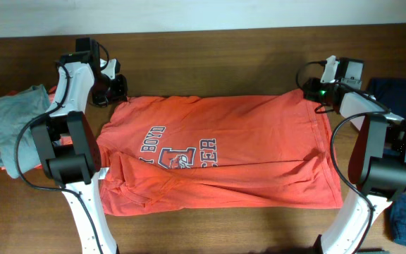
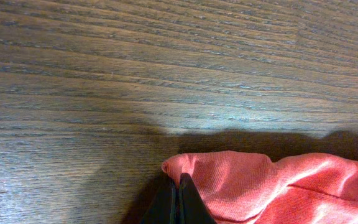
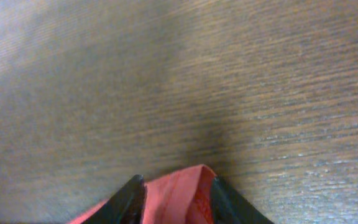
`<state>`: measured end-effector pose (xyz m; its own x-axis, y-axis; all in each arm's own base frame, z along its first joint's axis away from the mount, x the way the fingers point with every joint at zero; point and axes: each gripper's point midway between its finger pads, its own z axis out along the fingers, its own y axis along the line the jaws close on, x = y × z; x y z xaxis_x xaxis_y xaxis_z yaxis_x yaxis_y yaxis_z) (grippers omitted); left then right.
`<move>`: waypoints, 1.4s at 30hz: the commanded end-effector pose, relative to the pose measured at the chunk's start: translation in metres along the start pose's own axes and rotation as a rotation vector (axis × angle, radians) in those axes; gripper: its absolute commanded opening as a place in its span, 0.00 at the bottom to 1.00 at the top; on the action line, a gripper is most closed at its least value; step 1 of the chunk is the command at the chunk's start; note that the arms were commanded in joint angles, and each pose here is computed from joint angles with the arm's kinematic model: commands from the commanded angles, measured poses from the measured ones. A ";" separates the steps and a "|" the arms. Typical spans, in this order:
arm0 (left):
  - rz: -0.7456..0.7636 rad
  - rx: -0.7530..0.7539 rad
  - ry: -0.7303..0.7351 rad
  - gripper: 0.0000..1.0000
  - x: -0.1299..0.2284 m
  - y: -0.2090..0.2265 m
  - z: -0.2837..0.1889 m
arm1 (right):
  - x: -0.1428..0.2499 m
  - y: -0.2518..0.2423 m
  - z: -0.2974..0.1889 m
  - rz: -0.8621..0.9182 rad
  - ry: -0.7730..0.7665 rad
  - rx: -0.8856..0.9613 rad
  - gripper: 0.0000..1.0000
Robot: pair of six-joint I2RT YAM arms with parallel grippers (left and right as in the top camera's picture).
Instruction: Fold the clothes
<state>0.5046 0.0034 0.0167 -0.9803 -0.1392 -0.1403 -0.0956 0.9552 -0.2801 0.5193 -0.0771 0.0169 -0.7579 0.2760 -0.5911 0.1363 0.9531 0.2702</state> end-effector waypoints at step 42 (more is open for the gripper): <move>0.022 0.014 -0.065 0.00 -0.013 -0.010 -0.028 | 0.010 -0.005 0.001 0.067 0.052 -0.016 0.04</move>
<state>0.5046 0.0033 0.0167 -0.9803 -0.1392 -0.1403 -0.0955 0.9551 -0.2804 0.5120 -0.0711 0.0054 -0.7806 0.3170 -0.5387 0.1613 0.9348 0.3163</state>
